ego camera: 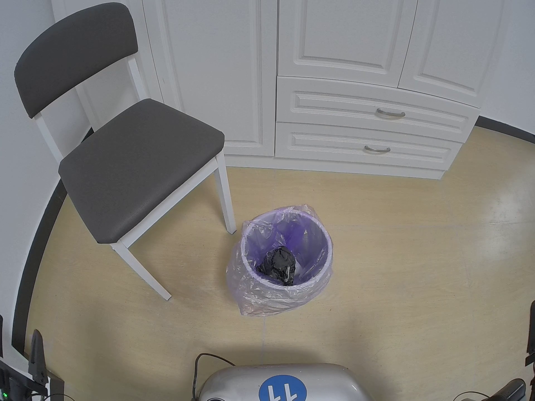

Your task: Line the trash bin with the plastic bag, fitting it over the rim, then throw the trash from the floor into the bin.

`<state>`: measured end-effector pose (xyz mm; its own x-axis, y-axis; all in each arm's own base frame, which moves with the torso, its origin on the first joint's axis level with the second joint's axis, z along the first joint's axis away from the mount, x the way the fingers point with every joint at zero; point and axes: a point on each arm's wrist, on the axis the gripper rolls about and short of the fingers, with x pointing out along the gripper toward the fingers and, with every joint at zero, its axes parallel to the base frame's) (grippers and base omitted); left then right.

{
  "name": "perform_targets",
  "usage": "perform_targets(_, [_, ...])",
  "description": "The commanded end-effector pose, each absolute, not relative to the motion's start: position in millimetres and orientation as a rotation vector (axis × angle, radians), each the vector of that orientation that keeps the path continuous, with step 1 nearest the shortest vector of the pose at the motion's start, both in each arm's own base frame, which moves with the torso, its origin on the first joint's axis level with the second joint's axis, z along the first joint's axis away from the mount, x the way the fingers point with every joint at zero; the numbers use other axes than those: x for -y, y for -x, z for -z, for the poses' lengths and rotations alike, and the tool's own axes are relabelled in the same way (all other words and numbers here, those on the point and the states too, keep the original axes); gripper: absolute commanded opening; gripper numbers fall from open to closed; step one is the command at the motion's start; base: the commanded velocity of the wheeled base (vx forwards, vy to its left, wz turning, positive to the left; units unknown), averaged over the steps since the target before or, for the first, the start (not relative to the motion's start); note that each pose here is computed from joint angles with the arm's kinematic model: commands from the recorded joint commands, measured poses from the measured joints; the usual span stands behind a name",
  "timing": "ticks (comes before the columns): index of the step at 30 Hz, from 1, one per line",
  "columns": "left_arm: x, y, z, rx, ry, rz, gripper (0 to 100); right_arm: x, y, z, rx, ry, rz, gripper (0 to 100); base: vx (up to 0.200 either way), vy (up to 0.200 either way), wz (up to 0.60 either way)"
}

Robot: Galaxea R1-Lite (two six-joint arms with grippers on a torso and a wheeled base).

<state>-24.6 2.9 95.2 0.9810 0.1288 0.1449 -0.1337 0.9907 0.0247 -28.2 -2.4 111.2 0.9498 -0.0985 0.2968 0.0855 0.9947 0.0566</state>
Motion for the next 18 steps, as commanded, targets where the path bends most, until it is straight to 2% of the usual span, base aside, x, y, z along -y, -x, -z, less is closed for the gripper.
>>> perform_targets(1, [-2.9,23.0,-83.4,0.071,-0.034,-0.132,100,2.1,25.3,-97.8,0.22,-0.038,0.084,100,0.0,0.0,0.0])
perform_targets(9, [-2.8,22.9,-82.6,0.06,-0.022,-0.128,100,1.9,23.1,-82.7,0.072,-0.031,0.08,100,0.0,0.0,0.0])
perform_targets(18, [-2.5,22.7,-80.3,0.04,-0.024,-0.116,100,-0.2,23.1,-82.7,0.07,-0.021,-0.015,100,0.0,0.0,0.0])
